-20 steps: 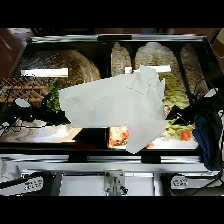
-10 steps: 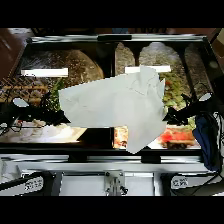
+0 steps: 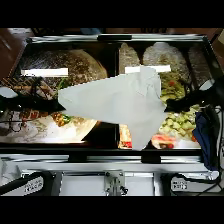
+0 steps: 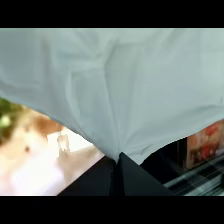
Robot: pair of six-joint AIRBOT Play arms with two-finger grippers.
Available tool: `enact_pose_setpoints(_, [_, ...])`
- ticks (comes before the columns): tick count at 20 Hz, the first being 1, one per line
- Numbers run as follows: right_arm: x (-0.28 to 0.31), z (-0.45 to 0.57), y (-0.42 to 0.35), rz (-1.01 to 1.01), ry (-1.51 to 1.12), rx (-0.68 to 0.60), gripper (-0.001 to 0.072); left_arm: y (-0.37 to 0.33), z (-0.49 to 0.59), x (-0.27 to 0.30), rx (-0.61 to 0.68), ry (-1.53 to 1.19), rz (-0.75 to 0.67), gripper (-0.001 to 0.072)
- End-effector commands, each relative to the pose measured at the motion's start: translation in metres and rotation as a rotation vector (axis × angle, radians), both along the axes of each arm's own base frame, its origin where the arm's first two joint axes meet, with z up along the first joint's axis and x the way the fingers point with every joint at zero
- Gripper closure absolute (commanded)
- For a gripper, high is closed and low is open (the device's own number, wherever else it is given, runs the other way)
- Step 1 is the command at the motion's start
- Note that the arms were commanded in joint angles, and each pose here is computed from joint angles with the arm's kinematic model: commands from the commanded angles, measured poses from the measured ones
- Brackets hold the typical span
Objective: Fold the shirts.
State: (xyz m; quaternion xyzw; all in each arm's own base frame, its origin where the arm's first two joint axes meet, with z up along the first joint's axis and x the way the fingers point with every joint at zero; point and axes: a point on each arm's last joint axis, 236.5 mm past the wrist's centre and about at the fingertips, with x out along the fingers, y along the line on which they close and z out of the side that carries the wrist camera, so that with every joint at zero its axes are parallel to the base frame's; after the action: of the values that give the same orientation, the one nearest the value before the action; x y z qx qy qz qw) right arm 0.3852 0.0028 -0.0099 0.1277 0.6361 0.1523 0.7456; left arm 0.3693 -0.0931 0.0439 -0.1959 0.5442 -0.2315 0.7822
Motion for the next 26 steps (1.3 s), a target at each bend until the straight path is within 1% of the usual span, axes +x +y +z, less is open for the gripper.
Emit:
enact_pose_setpoints(1, [0.041,0.184,0.01,0.105,-0.533,-0.074,0.0661,0.004,0.173,0.026,0.051,-0.437,0.018,0.0681])
enact_pose_setpoints(2, [0.041,0.261,0.009,0.085,-0.744,-0.128,0.0661,0.004,0.249,0.019,0.073,-0.63,0.031,0.068])
enact_pose_setpoints(3, [0.028,0.347,0.008,0.053,-0.981,-0.197,0.0661,0.003,0.319,0.002,0.093,-0.815,0.048,0.068])
enact_pose_setpoints(4, [-0.001,0.427,0.009,0.008,-1.205,-0.261,0.0661,0.001,0.389,-0.027,0.107,-1.009,0.073,0.068])
enact_pose_setpoints(6, [-0.081,0.545,0.015,-0.102,-1.554,-0.317,0.0661,-0.003,0.492,-0.1,0.114,-1.326,0.126,0.068])
enact_pose_setpoints(7, [-0.121,0.577,0.022,-0.137,-1.667,-0.311,0.0661,-0.004,0.524,-0.134,0.104,-1.432,0.159,0.068])
enact_pose_setpoints(9, [-0.184,0.604,0.037,-0.148,-1.783,-0.315,0.0661,-0.007,0.555,-0.193,0.003,-1.512,0.229,0.068])
enact_pose_setpoints(10, [-0.207,0.606,0.041,-0.146,-1.802,-0.335,0.0661,-0.011,0.555,-0.211,0.001,-1.522,0.221,0.068])
enact_pose_setpoints(11, [-0.221,0.605,0.039,-0.165,-1.801,-0.358,0.0661,-0.013,0.55,-0.223,0.035,-1.522,0.212,0.068])
enact_pose_setpoints(13, [-0.233,0.595,0.025,-0.224,-1.748,-0.416,0.0661,-0.003,0.53,-0.227,0.137,-1.463,0.231,0.068])
enact_pose_setpoints(15, [-0.224,0.569,0.008,-0.246,-1.625,-0.493,0.0661,0.019,0.502,-0.214,0.237,-1.338,0.286,0.068])
enact_pose_setpoints(17, [-0.202,0.538,-0.009,-0.235,-1.474,-0.549,0.0661,0.037,0.469,-0.191,0.323,-1.212,0.307,0.068])
enact_pose_setpoints(19, [-0.167,0.501,-0.021,-0.202,-1.308,-0.557,0.0661,0.052,0.431,-0.158,0.365,-1.079,0.313,0.068])
enact_pose_setpoints(21, [-0.122,0.441,-0.021,-0.123,-1.066,-0.482,0.0661,0.058,0.38,-0.118,0.383,-0.927,0.277,0.068])
enact_pose_setpoints(23, [-0.086,0.368,-0.012,-0.025,-0.787,-0.363,0.0662,0.064,0.314,-0.076,0.396,-0.745,0.228,0.068])
enact_pose_setpoints(25, [-0.046,0.295,-0.009,-0.002,-0.545,-0.243,0.0662,0.07,0.238,-0.038,0.402,-0.55,0.17,0.068])
enact_pose_setpoints(26, [-0.024,0.265,-0.01,-0.004,-0.478,-0.199,0.0662,0.072,0.199,-0.02,0.397,-0.451,0.149,0.068])
